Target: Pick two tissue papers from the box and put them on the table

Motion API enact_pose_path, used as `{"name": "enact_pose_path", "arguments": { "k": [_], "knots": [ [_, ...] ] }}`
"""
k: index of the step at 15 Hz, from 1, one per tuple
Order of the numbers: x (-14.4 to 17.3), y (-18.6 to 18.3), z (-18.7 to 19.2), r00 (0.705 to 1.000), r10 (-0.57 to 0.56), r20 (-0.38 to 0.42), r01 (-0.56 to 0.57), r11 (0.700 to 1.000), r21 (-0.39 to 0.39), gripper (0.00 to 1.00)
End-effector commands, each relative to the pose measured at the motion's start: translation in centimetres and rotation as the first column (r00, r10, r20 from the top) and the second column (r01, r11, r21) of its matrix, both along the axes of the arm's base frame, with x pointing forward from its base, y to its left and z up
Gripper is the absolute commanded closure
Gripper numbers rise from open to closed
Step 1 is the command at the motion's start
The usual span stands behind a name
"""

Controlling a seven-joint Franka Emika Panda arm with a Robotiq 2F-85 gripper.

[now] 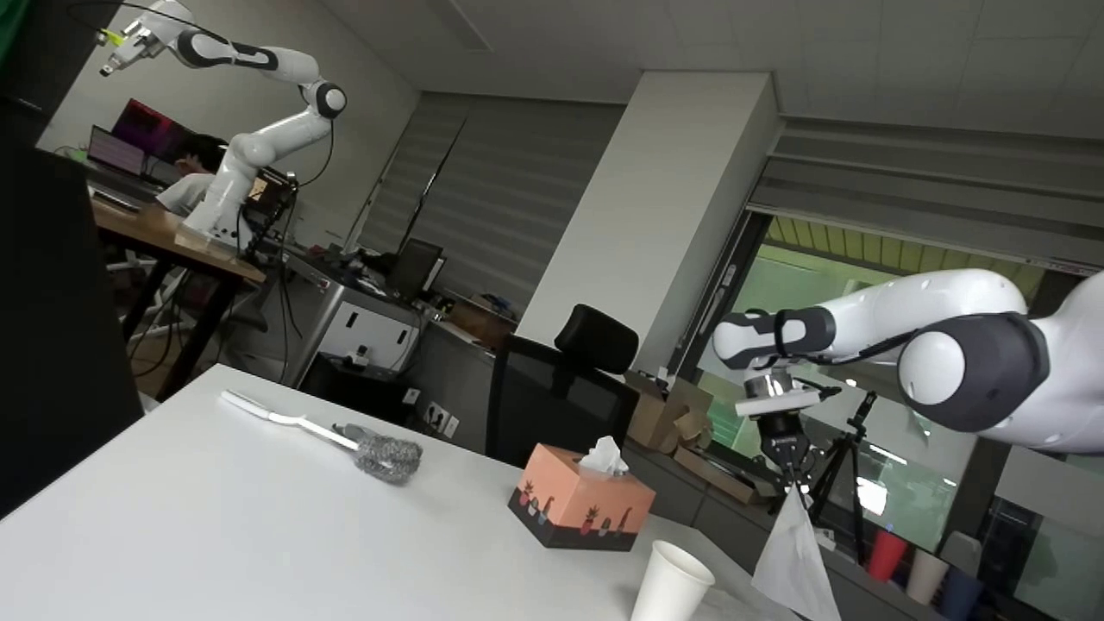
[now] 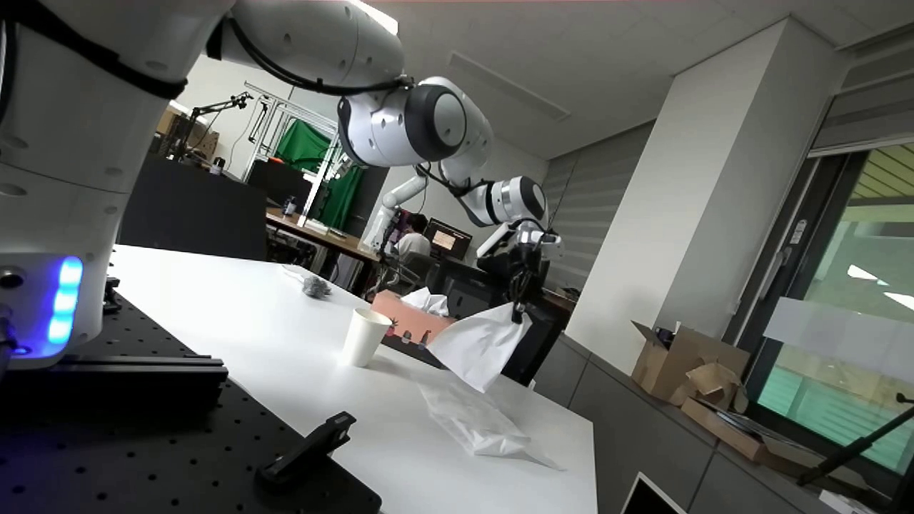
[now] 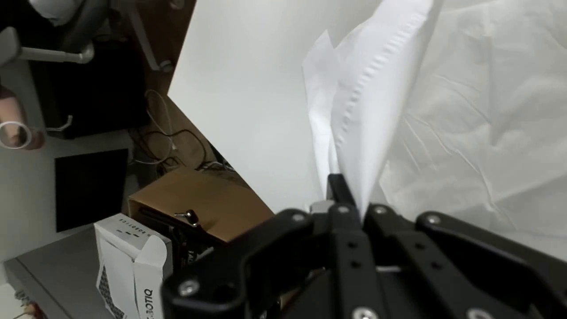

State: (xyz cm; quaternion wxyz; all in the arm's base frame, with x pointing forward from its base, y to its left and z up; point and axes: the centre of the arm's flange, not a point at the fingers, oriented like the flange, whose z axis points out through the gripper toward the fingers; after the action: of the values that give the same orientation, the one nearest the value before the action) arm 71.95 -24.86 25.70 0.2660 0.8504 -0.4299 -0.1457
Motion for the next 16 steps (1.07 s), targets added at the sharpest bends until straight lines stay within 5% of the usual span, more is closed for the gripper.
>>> {"name": "enact_pose_path", "arguments": {
  "k": [1, 5, 9, 10, 16],
  "knots": [
    [4.9, -3.0, -4.6, 0.988, 0.030, -0.148, -0.032, 0.999, -0.006, 1.00],
    [4.7, -2.6, -10.9, 0.990, 0.001, -0.143, -0.004, 1.000, -0.019, 1.00],
    [5.7, -0.8, -13.9, 0.999, -0.044, 0.024, 0.045, 0.998, -0.045, 1.00],
    [6.1, -0.4, -14.1, 0.995, -0.063, 0.080, 0.067, 0.997, -0.048, 0.82],
    [8.1, 1.0, -10.9, 0.915, -0.137, 0.379, 0.162, 0.986, -0.036, 0.40]
  ]
}}
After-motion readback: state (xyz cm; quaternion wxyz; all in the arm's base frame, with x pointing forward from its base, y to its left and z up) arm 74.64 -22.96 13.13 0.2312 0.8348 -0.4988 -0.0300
